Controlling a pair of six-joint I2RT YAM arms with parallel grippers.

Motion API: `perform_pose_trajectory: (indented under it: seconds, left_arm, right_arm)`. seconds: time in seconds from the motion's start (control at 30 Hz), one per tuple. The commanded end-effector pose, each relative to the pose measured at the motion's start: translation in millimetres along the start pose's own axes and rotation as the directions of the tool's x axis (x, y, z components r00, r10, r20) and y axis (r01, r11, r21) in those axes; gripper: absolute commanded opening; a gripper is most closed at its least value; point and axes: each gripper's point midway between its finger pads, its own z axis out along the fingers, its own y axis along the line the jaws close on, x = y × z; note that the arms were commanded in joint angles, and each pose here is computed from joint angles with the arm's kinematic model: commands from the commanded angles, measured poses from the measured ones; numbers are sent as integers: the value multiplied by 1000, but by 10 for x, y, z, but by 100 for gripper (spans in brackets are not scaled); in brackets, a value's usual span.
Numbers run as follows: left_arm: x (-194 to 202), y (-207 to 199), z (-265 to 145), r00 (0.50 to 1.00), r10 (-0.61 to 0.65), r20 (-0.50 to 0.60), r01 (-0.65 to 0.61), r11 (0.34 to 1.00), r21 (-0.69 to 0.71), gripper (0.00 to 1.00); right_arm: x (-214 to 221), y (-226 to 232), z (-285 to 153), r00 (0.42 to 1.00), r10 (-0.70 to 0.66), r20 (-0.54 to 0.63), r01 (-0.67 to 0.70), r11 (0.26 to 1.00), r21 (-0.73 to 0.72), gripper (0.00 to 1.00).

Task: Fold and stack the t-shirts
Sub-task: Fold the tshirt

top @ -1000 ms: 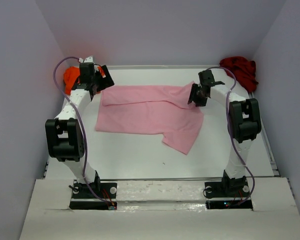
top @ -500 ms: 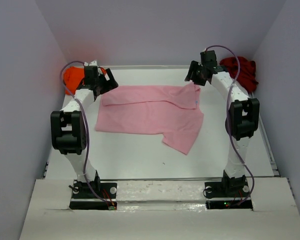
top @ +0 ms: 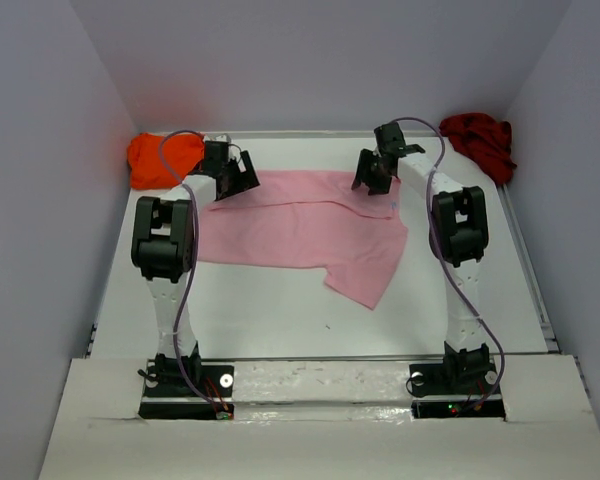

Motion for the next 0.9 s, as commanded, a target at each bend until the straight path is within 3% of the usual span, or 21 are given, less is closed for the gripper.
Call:
perform_pose_trajectory:
  seconds: [0.0, 0.23, 0.4, 0.7, 0.87]
  left_arm:
    - [-99, 91, 26, 1000, 15, 20, -14, 998, -53, 99]
    - [135, 106, 85, 998, 26, -56, -30, 996, -84, 99]
    - [271, -68, 28, 994, 57, -88, -64, 995, -78, 99]
    - [612, -362, 15, 986, 88, -140, -92, 996, -23, 99]
    - [518, -423, 123, 983, 97, -153, -102, 995, -23, 99]
  right_arm:
    - [-138, 78, -77, 999, 8, 43, -7, 1000, -22, 61]
    - [-2, -177, -27, 999, 6, 36, -9, 997, 82, 60]
    - [-155, -464, -200, 995, 39, 94, -55, 985, 165, 59]
    - [-510, -654, -435, 985, 61, 163, -88, 982, 166, 60]
    - [-667, -745, -241, 984, 100, 148, -120, 984, 130, 60]
